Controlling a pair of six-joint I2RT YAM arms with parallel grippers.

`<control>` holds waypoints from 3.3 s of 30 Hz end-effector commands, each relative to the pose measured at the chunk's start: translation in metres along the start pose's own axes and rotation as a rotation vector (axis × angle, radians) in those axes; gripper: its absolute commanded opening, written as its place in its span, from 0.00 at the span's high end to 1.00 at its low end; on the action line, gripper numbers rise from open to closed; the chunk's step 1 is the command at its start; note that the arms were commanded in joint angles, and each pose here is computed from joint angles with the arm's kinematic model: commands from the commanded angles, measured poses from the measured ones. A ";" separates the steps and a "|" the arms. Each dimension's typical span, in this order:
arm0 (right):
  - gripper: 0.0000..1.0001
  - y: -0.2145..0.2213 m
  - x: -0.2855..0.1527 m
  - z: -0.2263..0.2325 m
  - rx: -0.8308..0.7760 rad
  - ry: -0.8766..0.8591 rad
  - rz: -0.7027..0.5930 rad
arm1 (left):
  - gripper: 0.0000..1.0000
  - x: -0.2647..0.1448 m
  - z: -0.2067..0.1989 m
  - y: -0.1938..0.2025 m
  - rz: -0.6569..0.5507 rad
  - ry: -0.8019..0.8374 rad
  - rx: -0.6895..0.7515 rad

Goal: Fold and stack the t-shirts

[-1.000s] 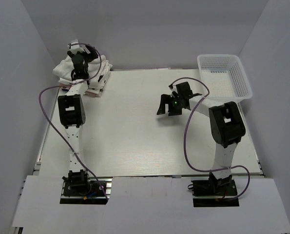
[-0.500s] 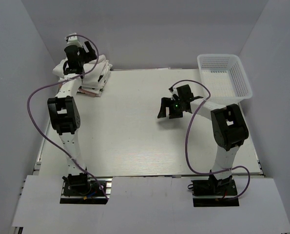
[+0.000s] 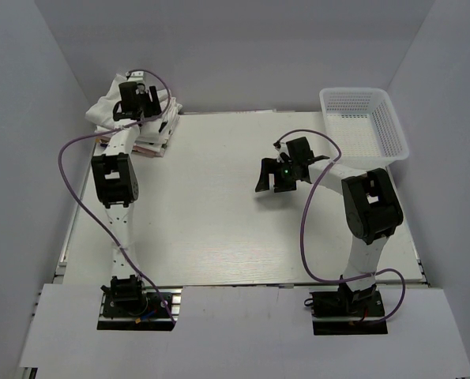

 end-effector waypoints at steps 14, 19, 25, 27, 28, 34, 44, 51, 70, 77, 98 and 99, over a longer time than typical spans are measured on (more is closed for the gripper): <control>0.10 0.012 0.011 -0.008 0.033 0.016 0.077 | 0.19 0.039 0.025 -0.010 -0.165 -0.181 0.070; 0.10 0.007 0.010 -0.007 0.034 0.023 0.072 | 0.19 0.052 0.021 -0.008 -0.238 -0.170 0.047; 0.10 0.006 0.014 -0.005 0.041 0.010 0.074 | 0.14 0.058 0.013 -0.034 -0.434 -0.130 -0.126; 0.10 0.008 0.016 -0.008 0.052 0.015 0.087 | 0.14 0.057 0.013 -0.045 -0.508 -0.126 -0.150; 0.10 0.004 0.016 -0.008 0.050 0.014 0.080 | 0.14 0.059 0.013 -0.047 -0.531 -0.123 -0.164; 0.10 0.003 0.024 -0.008 0.063 0.013 0.102 | 0.08 0.061 0.005 -0.047 -0.618 -0.079 -0.158; 0.10 -0.002 0.029 -0.006 0.079 0.001 0.113 | 0.01 0.062 -0.012 -0.032 -0.609 0.006 -0.074; 0.10 -0.003 0.022 0.003 0.049 -0.017 0.095 | 0.01 -0.003 -0.001 -0.105 -0.620 -0.038 -0.001; 0.10 -0.009 0.021 0.011 0.056 -0.020 0.099 | 0.01 0.005 0.101 -0.057 -0.492 -0.282 -0.039; 0.10 -0.006 0.038 0.005 0.091 -0.025 0.160 | 0.01 0.037 0.170 0.040 -0.322 -0.400 -0.112; 0.10 -0.025 -0.007 0.038 -0.010 -0.013 -0.019 | 0.01 -0.066 0.178 -0.018 -0.384 -0.425 -0.407; 0.10 -0.029 -0.015 0.051 -0.029 -0.049 -0.048 | 0.01 -0.076 0.175 -0.007 -0.368 -0.435 -0.410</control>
Point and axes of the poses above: each gripper's point midway between its finger pads, its own x axis out along the fingers, its own z axis along the line the jaws close on, y = z × x, the point moved 1 cm from there along -x, back along the fingers, and after that the axes turned 11 degrees about x, right-handed, at the moved point
